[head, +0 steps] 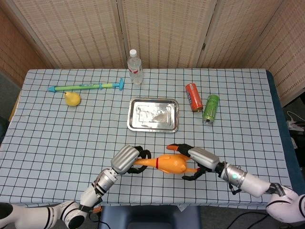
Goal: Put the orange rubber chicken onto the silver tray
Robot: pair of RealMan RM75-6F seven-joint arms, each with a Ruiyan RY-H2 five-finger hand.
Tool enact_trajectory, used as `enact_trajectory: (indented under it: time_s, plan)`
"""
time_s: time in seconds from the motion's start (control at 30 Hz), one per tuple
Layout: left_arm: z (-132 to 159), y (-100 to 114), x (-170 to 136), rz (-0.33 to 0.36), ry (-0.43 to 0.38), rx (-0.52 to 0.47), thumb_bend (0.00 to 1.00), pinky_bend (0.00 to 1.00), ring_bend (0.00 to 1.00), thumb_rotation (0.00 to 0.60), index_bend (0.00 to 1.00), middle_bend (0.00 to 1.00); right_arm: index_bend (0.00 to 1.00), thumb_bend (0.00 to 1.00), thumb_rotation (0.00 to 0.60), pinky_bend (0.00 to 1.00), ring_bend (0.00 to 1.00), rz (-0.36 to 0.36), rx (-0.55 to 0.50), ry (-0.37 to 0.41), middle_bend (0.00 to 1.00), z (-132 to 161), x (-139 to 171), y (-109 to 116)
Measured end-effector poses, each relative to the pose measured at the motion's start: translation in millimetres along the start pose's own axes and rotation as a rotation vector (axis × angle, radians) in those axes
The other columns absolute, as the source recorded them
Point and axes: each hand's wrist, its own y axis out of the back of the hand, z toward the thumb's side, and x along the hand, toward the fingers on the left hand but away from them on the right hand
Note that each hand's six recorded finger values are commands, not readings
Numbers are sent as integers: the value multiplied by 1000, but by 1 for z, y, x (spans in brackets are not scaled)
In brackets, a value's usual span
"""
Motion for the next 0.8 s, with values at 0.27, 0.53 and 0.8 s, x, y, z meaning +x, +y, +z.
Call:
enact_trajectory:
  time_s: [0.27,0.53,0.8]
  plan:
    - [2,-1,1,-1,-2,0,803,670,473,600,861,640,24,216,600,203,42,56,12,-19,37,-3,-3,-4]
    - [6,-2,2,0,-12,-3,803,670,472,600,861,640,837,295,600,982,749,-19,4,-4,656,0,-11,-1]
    - [4,0,1,3,-8,-5,803,669,472,600,862,640,1000,397,600,1000,941,-95,-15,44,806,7,-11,4]
